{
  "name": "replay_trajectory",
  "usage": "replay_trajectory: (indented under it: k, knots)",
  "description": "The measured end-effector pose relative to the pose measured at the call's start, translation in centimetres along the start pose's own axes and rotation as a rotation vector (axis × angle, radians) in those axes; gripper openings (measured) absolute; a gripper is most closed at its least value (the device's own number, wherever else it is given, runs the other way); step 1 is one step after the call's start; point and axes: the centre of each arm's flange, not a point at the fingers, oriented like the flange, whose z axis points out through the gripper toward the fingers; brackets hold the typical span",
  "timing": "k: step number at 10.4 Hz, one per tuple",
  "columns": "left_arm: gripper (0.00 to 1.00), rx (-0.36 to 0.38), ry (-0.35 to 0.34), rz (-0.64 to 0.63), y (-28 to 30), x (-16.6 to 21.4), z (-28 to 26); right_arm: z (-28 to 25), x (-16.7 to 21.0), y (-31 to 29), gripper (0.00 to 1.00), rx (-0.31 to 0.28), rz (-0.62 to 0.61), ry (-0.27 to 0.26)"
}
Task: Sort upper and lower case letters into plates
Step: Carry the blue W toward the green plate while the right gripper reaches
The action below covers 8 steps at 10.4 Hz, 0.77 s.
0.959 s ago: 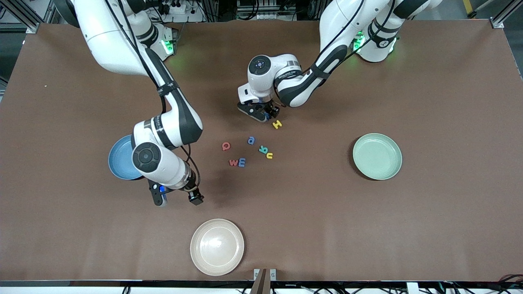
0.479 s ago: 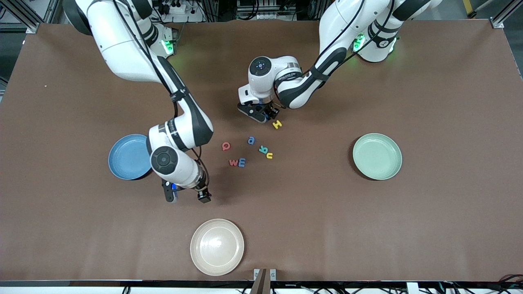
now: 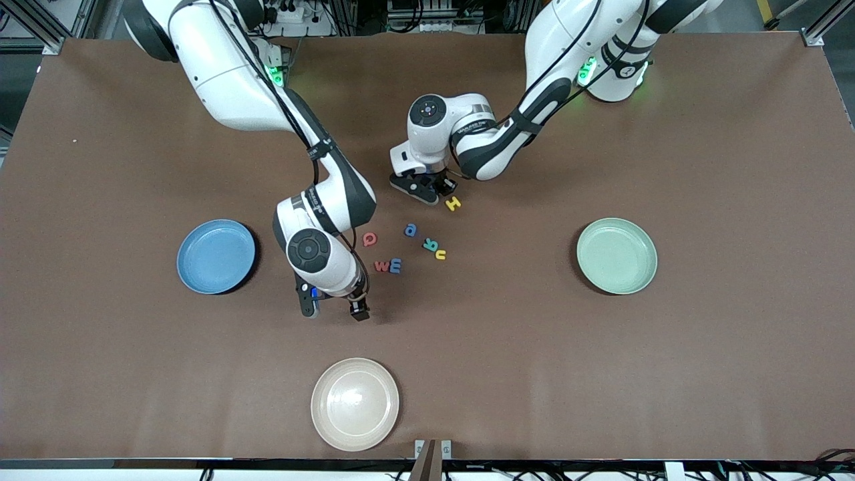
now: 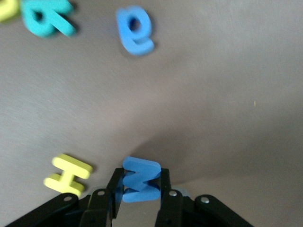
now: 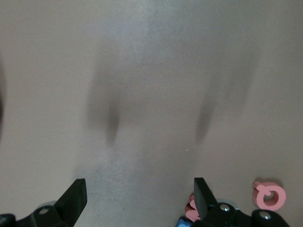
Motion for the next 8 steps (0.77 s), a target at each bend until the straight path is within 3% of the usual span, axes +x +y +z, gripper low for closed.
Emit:
replay_trajectory:
  k: [2, 5, 8]
  knots:
    - [0.34, 0.006, 0.057, -0.076, -2.9, 2.4, -5.6, 0.9, -0.1, 0.2, 1.0, -0.013, 0.006, 0.003]
    - [0.34, 0.031, 0.126, -0.228, -11.7, 5.4, -14.3, 1.8, -1.0, 0.9, 1.0, -0.031, 0.035, 0.002]
    - [0.34, 0.074, 0.101, -0.343, -20.7, 6.4, -16.7, 2.5, -2.6, 1.6, 1.0, -0.044, 0.028, 0.007]
